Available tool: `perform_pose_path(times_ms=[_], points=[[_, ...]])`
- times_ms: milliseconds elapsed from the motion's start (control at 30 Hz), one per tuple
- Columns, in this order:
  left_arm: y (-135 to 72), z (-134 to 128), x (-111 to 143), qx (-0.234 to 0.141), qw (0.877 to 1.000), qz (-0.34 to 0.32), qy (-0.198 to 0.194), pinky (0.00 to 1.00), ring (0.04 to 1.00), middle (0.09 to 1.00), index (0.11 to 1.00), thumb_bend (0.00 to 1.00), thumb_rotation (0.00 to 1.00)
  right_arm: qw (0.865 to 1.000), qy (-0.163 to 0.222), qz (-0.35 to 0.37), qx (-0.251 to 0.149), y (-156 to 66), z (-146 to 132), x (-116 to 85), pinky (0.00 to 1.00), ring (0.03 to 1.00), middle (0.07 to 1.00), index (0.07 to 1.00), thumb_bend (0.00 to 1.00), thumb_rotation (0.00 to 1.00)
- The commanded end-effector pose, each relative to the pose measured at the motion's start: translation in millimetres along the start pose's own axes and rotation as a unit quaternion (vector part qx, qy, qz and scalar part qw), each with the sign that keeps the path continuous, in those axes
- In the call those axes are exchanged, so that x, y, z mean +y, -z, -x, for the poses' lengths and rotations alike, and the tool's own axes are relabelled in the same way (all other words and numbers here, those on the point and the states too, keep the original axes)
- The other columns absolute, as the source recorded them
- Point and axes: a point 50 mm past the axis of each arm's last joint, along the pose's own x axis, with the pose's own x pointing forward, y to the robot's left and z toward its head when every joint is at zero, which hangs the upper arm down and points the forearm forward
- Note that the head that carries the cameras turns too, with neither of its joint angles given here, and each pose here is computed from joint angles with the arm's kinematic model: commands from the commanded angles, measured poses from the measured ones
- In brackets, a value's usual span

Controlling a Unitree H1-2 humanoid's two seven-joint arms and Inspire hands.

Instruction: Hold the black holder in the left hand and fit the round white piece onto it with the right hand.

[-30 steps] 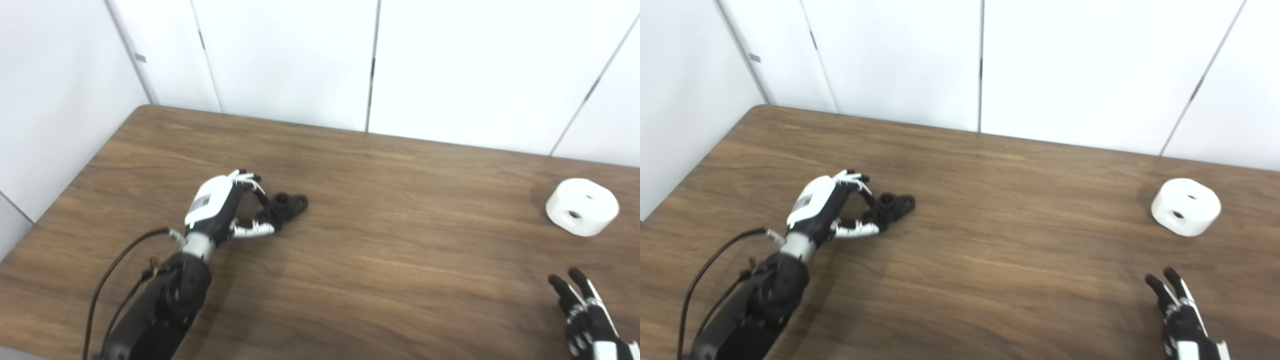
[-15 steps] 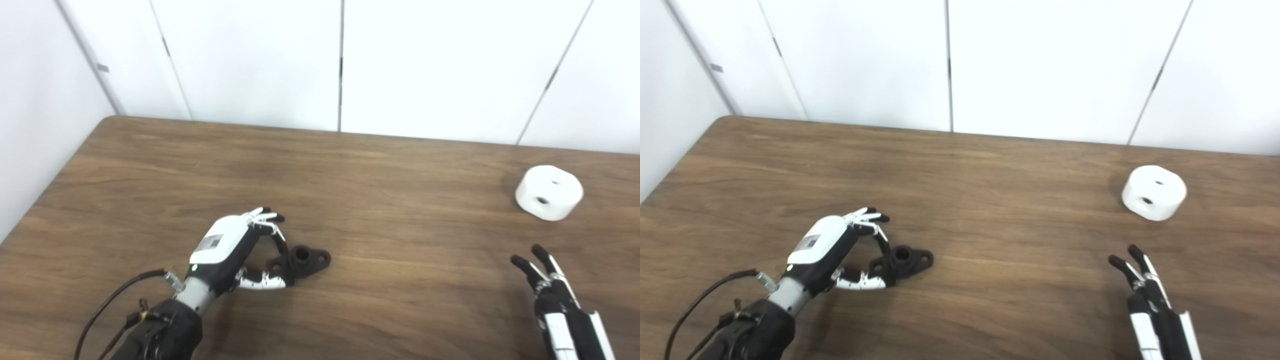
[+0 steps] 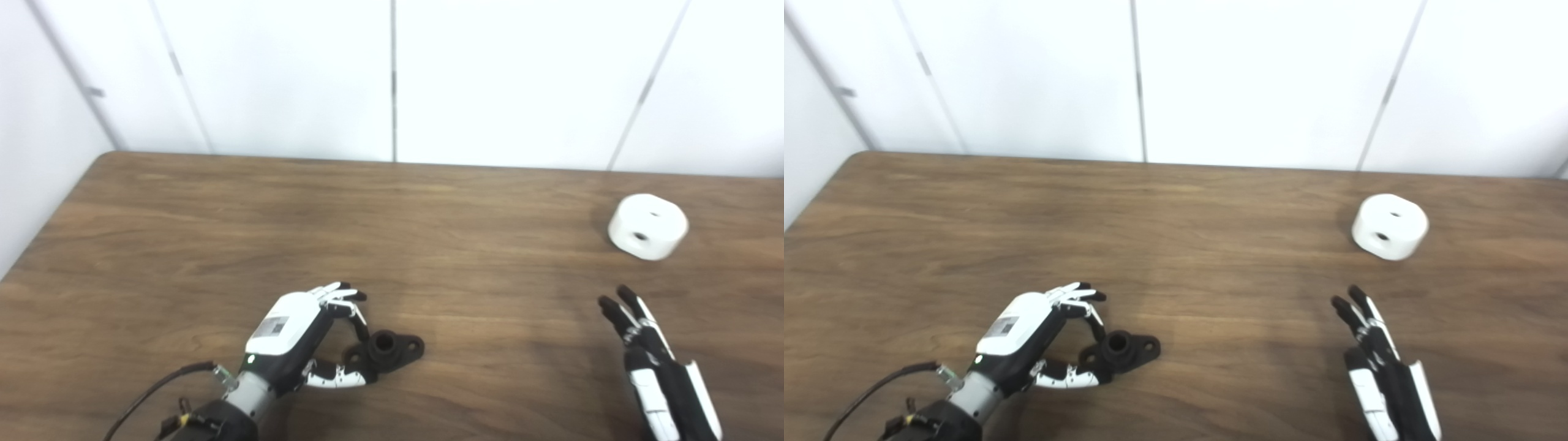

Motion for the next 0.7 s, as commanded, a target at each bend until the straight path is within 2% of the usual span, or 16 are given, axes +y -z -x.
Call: perform_pose_path(times_ms=[0,200,233,367,467,567,667], points=[[-3,-1,-5,-0.012,1.000,-0.004,0.003,0.92,0.925,0.841,0.487,0.52,0.05,0.999,0.016,-0.021,-0.018,-10,1,13,1.00,0.939,0.892,0.942,0.55,0.86],[-2,-5,-13,-0.014,1.000,-0.002,0.003,0.91,0.928,0.844,0.487,0.52,0.04,0.999,0.027,-0.019,-0.022,-17,-3,11,1.00,0.945,0.887,0.932,0.53,0.84],[-2,-6,-14,-0.014,1.000,-0.004,0.003,0.91,0.928,0.843,0.487,0.52,0.04,0.999,0.036,-0.006,-0.022,-19,-5,9,0.99,0.936,0.882,0.919,0.54,0.78],[3,-7,-17,-0.015,1.000,-0.014,0.018,0.92,0.928,0.840,0.487,0.52,0.05,0.998,0.046,0.049,0.000,-32,-16,-3,0.97,0.935,0.889,0.902,0.53,0.66],[6,-6,-17,-0.016,0.999,-0.020,0.029,0.92,0.924,0.838,0.487,0.52,0.04,0.995,0.050,0.091,0.013,-41,-21,-7,0.96,0.940,0.895,0.894,0.55,0.64],[8,-4,-16,-0.018,0.999,-0.022,0.034,0.90,0.913,0.832,0.487,0.52,0.05,0.991,0.064,0.119,0.013,-49,-27,-11,0.93,0.922,0.885,0.883,0.56,0.55],[11,-2,-14,-0.019,0.999,-0.021,0.038,0.89,0.904,0.826,0.487,0.52,0.05,0.986,0.087,0.146,0.002,-55,-35,-12,0.85,0.890,0.886,0.856,0.57,0.46]])
